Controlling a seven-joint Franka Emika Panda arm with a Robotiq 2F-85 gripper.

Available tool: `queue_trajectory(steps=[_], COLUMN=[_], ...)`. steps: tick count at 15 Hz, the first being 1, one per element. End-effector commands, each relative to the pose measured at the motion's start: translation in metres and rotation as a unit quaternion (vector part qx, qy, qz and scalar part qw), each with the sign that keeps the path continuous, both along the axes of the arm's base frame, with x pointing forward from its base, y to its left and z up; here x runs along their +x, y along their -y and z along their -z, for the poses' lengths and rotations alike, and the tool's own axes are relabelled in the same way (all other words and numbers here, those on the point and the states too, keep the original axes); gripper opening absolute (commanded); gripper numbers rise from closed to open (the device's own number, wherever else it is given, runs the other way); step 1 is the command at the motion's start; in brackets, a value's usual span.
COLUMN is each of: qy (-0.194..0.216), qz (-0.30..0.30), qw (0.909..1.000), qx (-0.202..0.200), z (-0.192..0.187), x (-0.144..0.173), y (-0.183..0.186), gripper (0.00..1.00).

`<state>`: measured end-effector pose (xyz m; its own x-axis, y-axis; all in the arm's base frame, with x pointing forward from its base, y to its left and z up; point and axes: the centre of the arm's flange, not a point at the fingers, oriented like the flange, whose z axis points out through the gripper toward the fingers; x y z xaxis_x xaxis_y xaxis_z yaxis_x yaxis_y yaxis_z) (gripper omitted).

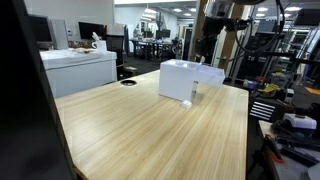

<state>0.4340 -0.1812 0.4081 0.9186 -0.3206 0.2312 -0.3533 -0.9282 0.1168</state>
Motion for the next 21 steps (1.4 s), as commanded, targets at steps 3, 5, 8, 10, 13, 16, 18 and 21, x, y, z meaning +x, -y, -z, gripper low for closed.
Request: queue_trajectory(steps=[3,5,8,10,13,16,18,21], qy=[-0.029,-0.038,-0.034,-0.027,-0.025,-0.029,-0.032,-0.035], qz=[0.043,0.045,0.039,0.032,0.019,0.016,0.02,0.026], qw=[0.9986,0.9982,0.9986,0.9991,0.9994,0.9993,0.9992,0.999], qx=[-0.007,-0.008,-0.01,-0.01,-0.015,-0.016,-0.016,-0.013], z=[0.023,0.028,0.027,0.02,0.016,0.018,0.019,0.019], x=[-0.028,-0.031,-0.029,-0.025,-0.02,-0.02,-0.022,-0.024], y=[0.013,0.014,0.009,0.002,-0.007,-0.011,-0.008,-0.005], gripper=[0.13,0.61,0.73,0.86,1.0,1.0,0.94,0.85])
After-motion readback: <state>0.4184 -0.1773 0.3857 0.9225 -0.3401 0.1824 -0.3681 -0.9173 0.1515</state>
